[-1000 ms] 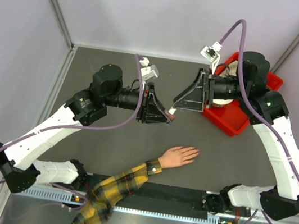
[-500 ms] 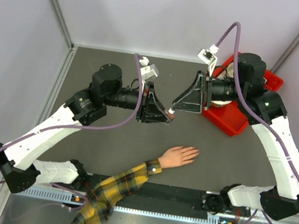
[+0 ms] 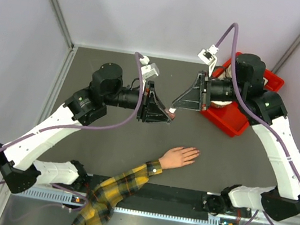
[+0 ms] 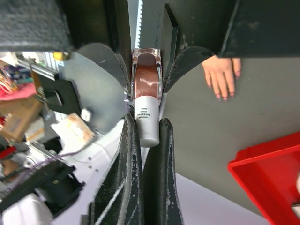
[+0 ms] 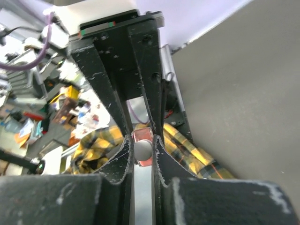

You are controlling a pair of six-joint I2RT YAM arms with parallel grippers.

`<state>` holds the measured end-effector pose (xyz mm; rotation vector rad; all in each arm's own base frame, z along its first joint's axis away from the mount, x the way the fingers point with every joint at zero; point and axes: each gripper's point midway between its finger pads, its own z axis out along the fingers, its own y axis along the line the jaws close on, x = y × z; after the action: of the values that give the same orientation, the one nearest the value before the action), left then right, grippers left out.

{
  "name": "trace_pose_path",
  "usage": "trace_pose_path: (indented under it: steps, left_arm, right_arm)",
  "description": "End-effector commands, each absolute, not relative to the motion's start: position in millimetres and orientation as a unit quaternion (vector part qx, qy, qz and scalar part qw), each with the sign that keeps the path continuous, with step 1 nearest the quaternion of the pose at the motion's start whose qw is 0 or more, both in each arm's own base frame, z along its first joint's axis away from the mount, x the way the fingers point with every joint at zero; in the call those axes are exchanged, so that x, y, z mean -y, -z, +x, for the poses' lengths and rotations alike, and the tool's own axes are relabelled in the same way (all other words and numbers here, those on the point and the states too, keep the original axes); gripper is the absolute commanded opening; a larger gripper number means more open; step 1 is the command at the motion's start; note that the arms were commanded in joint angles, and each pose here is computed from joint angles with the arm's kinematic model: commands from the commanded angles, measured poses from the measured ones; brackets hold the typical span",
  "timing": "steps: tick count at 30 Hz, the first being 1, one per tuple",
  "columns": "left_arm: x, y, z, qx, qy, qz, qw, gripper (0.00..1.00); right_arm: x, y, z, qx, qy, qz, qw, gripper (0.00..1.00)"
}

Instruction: Paint the nails

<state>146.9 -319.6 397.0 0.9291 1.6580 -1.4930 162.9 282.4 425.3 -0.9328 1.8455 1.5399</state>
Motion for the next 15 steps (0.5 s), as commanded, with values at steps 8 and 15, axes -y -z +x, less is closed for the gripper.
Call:
trace_pose_path:
  steps: [8,15]
  left_arm:
    - [266,-423,307,-0.663,0.225,0.160,0.696,0.00]
    - [292,-405,346,-0.644,0.184,0.143,0.729,0.00]
  right_arm:
    - [-272,-391,233,-0.865,-0.324,-0.012,0.383,0.00]
    - [-297,-408,251,-0.853,-0.311,0.046,0.417,0.00]
